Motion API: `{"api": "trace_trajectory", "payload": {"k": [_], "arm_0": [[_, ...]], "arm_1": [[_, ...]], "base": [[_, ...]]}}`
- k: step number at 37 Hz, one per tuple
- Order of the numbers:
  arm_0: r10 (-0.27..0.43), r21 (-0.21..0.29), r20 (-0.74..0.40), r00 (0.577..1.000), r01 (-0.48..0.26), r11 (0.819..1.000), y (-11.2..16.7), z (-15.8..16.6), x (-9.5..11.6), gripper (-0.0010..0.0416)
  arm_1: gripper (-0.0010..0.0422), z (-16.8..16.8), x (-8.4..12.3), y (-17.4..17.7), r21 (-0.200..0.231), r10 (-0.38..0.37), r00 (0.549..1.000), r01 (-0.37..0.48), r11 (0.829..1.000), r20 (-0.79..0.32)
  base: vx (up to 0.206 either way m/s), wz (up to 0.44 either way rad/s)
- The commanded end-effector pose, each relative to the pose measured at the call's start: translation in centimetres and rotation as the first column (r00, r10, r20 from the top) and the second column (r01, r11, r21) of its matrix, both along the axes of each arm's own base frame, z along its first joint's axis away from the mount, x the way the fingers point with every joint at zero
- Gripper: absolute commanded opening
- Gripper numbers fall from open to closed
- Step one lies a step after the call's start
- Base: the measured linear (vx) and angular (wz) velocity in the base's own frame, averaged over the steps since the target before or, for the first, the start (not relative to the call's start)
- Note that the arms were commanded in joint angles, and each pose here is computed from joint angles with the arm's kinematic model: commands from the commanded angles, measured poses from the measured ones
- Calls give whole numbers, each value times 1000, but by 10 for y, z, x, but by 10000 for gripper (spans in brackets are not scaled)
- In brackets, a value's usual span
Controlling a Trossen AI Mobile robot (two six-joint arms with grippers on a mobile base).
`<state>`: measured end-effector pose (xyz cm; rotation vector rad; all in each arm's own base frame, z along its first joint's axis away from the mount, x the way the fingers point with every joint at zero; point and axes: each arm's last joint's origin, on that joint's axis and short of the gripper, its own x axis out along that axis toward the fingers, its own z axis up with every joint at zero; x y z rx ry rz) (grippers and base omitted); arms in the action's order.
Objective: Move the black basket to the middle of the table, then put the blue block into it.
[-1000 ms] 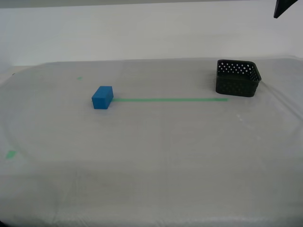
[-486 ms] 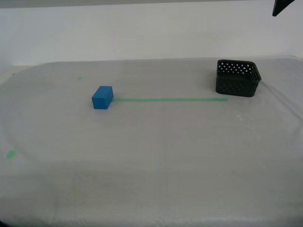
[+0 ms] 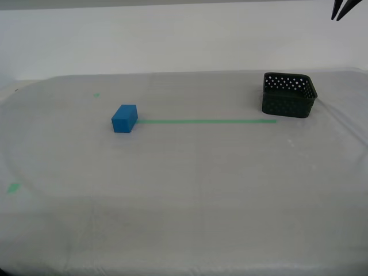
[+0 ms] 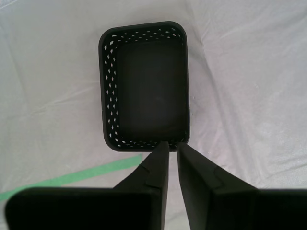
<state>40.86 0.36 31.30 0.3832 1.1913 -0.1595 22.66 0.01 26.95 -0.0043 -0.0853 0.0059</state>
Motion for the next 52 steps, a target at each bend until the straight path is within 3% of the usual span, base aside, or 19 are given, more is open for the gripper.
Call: {"api": "trace_trajectory", "payload": {"k": [1,11,20,32,42,46,52], "arm_0": [[-7,-3,-1,1000,7,1000,-1,0,0,59],[-34,-64,-1,999,34,997,-4,0,0,125],[-73,-43,26,997,74,996,-3,1,2,184],[-56,-53,27,998,57,997,-3,1,2,301],[-63,-110,17,998,64,992,-2,-6,7,384],[-49,-117,10,999,50,992,-2,-14,11,403],[-44,-117,26,999,47,992,-2,-26,15,395]], "arm_1": [[0,1,0,0,1,1,1000,-1,1000,5],[0,1,0,0,1,1,1000,-1,1000,5],[0,1,0,0,1,1,1000,-1,1000,5],[0,1,0,0,1,1,1000,-1,1000,5],[0,1,0,0,1,1,1000,-1,1000,5],[0,1,0,0,1,1,1000,-1,1000,5],[0,1,0,0,1,1,1000,-1,1000,4]], "base": [[0,0],[0,0],[0,0],[0,0],[0,0],[0,0],[0,0]]}}
